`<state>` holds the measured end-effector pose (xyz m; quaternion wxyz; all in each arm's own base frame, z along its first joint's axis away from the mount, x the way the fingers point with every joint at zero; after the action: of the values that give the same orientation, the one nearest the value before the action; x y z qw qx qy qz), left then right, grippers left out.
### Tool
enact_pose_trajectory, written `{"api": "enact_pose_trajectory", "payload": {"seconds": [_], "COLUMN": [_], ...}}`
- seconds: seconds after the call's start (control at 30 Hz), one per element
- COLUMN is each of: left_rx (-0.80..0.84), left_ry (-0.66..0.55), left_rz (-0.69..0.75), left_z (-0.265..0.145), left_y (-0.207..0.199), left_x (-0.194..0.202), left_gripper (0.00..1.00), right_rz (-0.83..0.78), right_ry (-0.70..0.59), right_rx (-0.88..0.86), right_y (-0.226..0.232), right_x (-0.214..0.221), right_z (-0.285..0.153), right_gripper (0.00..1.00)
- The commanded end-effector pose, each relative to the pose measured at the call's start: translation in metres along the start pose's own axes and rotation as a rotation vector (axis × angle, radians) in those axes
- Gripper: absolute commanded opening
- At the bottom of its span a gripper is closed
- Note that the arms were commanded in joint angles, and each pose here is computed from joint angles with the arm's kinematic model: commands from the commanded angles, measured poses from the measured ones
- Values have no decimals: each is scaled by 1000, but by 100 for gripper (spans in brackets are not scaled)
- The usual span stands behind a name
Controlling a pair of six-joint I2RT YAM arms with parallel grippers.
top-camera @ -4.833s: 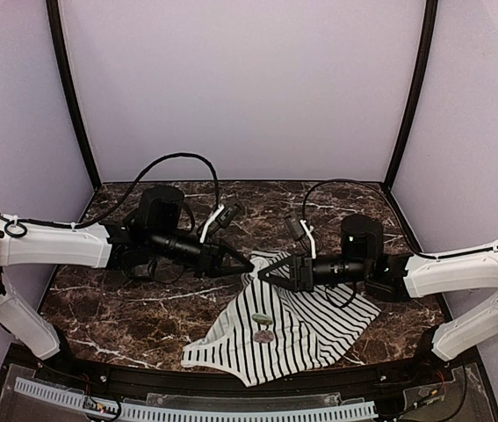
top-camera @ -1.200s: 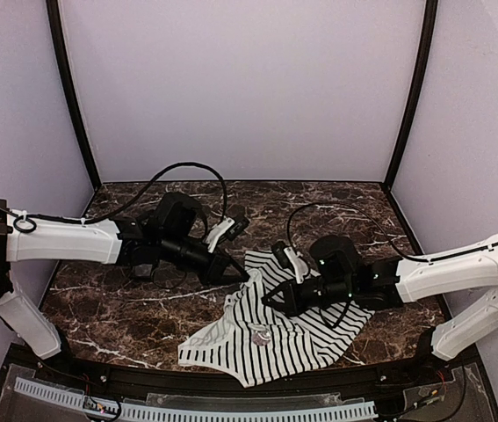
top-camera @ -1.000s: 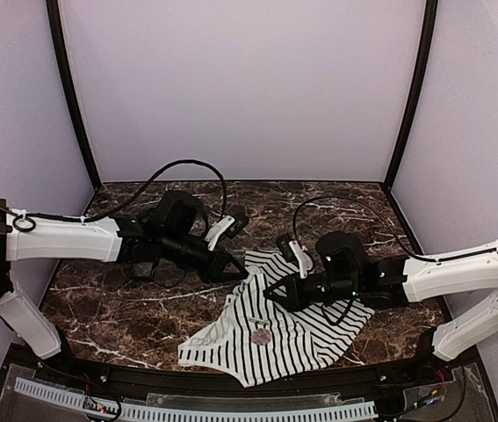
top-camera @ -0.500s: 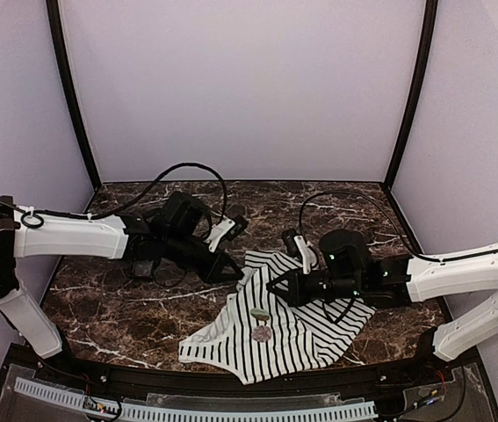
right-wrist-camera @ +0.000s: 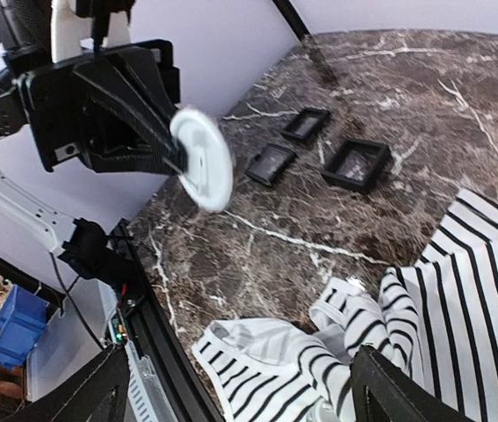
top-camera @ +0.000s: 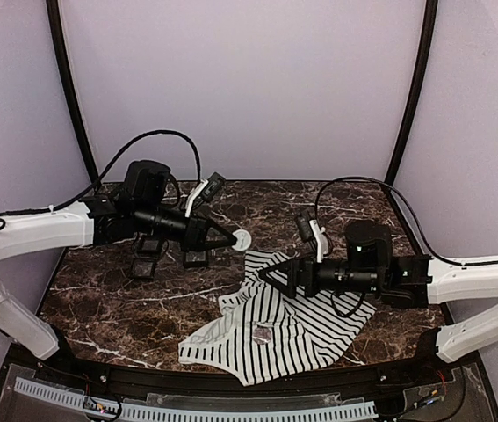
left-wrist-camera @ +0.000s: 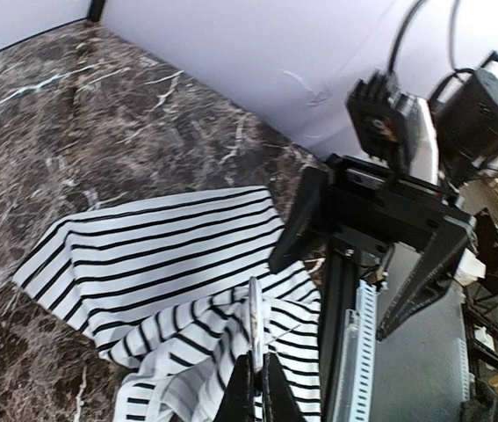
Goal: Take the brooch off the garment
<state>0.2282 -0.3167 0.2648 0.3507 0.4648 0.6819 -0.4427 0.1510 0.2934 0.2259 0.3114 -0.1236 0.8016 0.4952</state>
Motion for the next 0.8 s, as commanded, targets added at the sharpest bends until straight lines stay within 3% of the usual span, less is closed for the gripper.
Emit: {"api": "enact_pose_trajectory", "payload": {"seconds": [0.0,0.17,0.6,0.77], "left_rx": [251,320,367,365], "left_ry": [-79,-93,-111,-108], "left_rz": [88,85,80,79], "left_z": [-17,-18,-19,-18], "left_y": [-39,-46,-50,-49], "left_x": [-23,-22,-21,-20], "left_gripper": [1,1,1,1], "right_rz": [-83,-121,-134,-125], "right_ry": [-51,-54,-58,-82], "right_rx": [-193,-260,-264,-266], "right_y": [42,70,79,80], "right_x": [-18,-28,-31,-34], "right_z": [-12,-11,10,11], "right_gripper": [86,80,47,44]}}
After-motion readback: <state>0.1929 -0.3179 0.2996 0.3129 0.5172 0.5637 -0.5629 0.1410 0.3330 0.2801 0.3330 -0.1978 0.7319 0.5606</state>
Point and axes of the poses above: each gripper's point midway between its finger pads, its own z axis out along the fingers, its own y axis along the line the jaws close on, x = y × z, the point moved 6 cm from there along -z, back along the fingers, and after that the axes turned 13 degrees about z, right-handed, at the moved point
